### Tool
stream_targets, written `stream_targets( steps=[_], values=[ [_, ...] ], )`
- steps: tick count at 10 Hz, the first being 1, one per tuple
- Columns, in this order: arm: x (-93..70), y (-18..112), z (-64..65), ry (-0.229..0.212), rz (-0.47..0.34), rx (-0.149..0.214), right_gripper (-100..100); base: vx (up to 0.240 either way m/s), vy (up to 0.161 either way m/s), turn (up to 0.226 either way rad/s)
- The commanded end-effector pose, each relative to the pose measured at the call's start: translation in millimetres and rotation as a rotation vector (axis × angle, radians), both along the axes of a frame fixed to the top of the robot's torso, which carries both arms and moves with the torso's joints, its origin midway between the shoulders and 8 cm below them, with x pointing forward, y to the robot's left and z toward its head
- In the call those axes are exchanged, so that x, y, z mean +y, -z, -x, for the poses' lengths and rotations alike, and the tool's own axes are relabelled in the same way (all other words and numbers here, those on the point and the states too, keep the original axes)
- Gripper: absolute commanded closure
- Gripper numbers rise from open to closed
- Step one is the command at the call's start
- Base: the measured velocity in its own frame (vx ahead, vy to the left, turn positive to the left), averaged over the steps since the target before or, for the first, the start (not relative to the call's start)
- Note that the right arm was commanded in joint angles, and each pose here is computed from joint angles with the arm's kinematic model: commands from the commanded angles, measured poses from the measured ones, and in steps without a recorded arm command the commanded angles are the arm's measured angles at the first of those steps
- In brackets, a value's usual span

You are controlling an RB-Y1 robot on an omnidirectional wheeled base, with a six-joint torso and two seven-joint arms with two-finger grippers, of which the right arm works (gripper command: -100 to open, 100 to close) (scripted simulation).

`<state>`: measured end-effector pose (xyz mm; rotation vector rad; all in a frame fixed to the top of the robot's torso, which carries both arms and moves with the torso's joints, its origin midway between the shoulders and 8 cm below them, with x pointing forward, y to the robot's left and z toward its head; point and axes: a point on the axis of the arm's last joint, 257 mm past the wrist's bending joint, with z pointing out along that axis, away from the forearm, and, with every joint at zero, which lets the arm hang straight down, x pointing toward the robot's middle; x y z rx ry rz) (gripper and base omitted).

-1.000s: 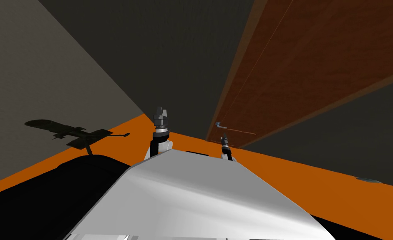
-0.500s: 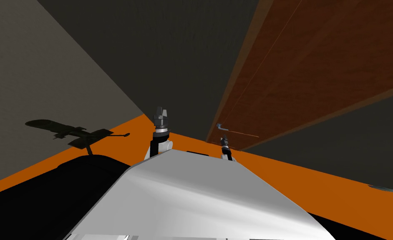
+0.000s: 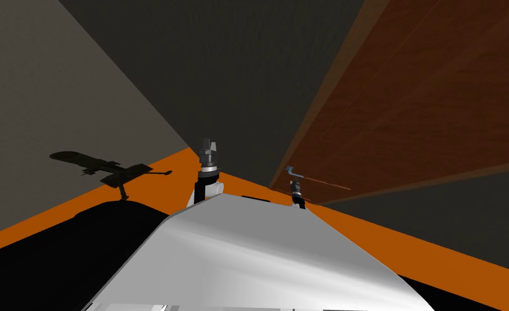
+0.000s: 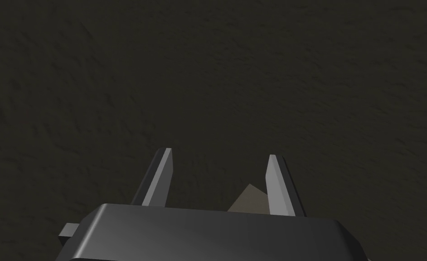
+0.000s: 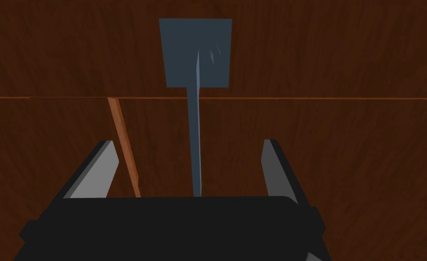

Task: Pull the door open

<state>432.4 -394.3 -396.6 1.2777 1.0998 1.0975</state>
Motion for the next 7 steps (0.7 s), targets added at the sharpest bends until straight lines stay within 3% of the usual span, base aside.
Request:
stream_targets(
  steps=[1,2,3,7],
  values=[
    [-5.2,-2.5,5.7,0.009,-0.001,-0.003,-100,0.125,0.000,0.088],
    [-5.0,-3.3,5.2,0.009,-0.001,-0.005,-100,0.051,0.008,-0.007],
    [-26.5,-3.3,16.1,0.035,-0.001,-0.005,-100,0.148,0.025,0.150],
    [-44.4,-3.9,25.6,0.058,0.000,-0.005,-100,0.137,-0.002,0.075]
  ],
)
